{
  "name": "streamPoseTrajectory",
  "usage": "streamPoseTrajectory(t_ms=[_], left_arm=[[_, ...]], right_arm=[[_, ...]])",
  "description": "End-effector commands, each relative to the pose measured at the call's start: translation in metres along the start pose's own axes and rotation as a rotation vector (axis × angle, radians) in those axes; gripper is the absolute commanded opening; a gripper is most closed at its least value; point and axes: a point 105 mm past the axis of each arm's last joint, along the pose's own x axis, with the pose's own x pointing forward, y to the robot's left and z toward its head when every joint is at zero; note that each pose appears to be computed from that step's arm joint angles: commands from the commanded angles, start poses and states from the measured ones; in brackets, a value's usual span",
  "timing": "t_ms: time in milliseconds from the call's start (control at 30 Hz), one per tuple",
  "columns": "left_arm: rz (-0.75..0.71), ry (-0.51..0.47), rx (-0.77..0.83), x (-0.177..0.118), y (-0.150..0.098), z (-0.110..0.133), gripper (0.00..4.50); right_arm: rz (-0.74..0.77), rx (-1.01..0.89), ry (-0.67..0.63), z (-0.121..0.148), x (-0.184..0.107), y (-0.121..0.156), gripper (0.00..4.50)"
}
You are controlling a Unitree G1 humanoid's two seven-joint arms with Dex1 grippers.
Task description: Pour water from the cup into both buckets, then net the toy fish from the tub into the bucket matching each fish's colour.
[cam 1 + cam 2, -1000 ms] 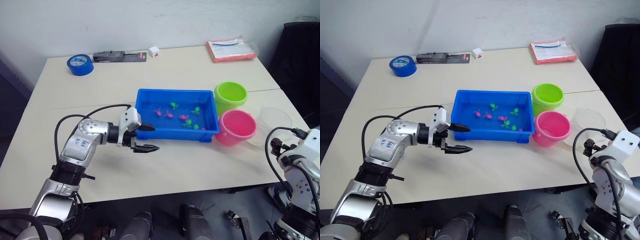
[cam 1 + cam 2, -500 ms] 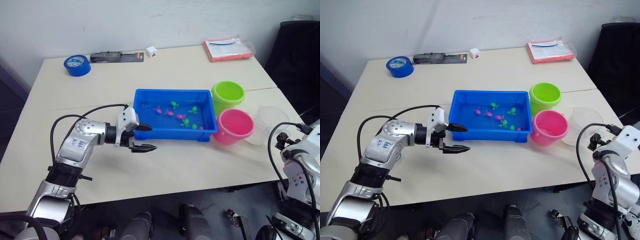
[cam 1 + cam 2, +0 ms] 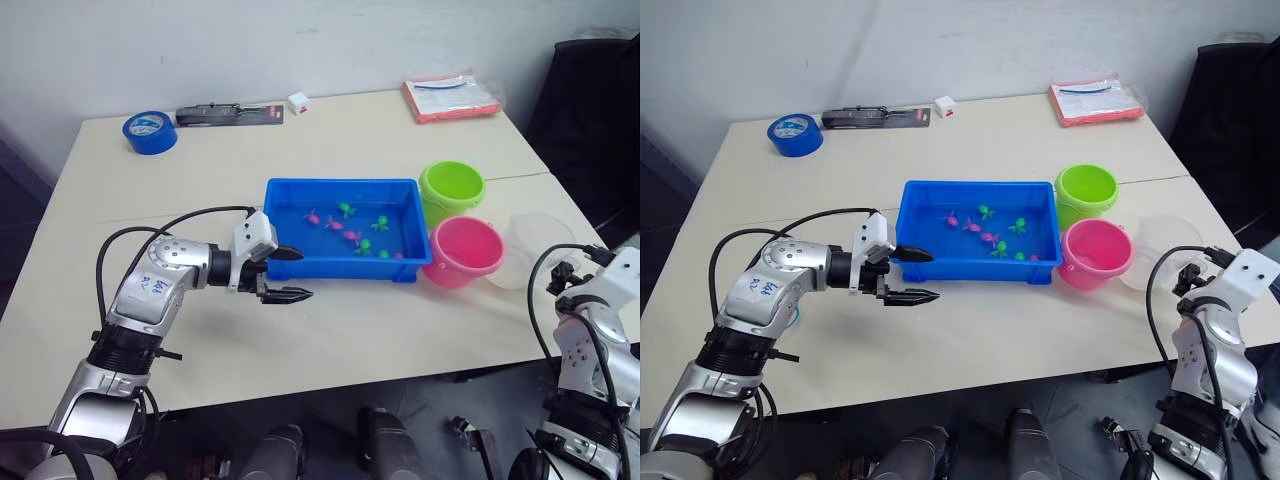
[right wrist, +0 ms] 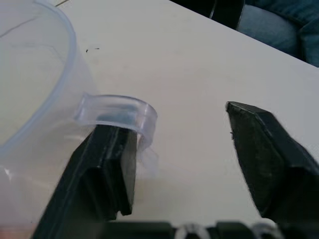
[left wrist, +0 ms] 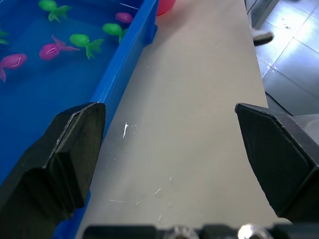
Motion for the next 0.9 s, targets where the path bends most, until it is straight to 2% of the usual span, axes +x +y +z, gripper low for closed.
streamPoseTrajectory(t_ms=[33,100,133,333,500,600,900], left_arm=[[0.018,-0.029,0.041,-0.007,0.002,0.013,4.50],[0.019,-0.031,0.041,-0.007,0.001,0.013,4.50],[0.019,-0.032,0.041,-0.007,0.001,0.013,4.50],[0.017,-0.046,0.034,-0.006,-0.001,0.015,4.50],[-0.008,-0.100,0.016,-0.008,-0.001,0.026,4.50],[-0.018,-0.125,0.023,-0.010,0.001,0.030,4.50],[-0.045,-0.206,0.057,-0.013,-0.001,0.040,4.50]], right_arm=[[-0.009,0.001,-0.074,0.016,-0.001,-0.003,1.74],[-0.004,0.002,-0.083,0.018,-0.001,-0.002,0.78],[-0.002,0.003,-0.087,0.018,-0.001,-0.002,0.68],[0.011,0.001,-0.133,0.031,-0.005,-0.003,0.68],[0.049,-0.027,-0.211,0.060,-0.014,-0.004,0.68],[0.124,-0.082,-0.264,0.082,-0.024,0.003,0.68],[0.265,-0.335,-0.350,0.122,-0.040,0.024,0.68]])
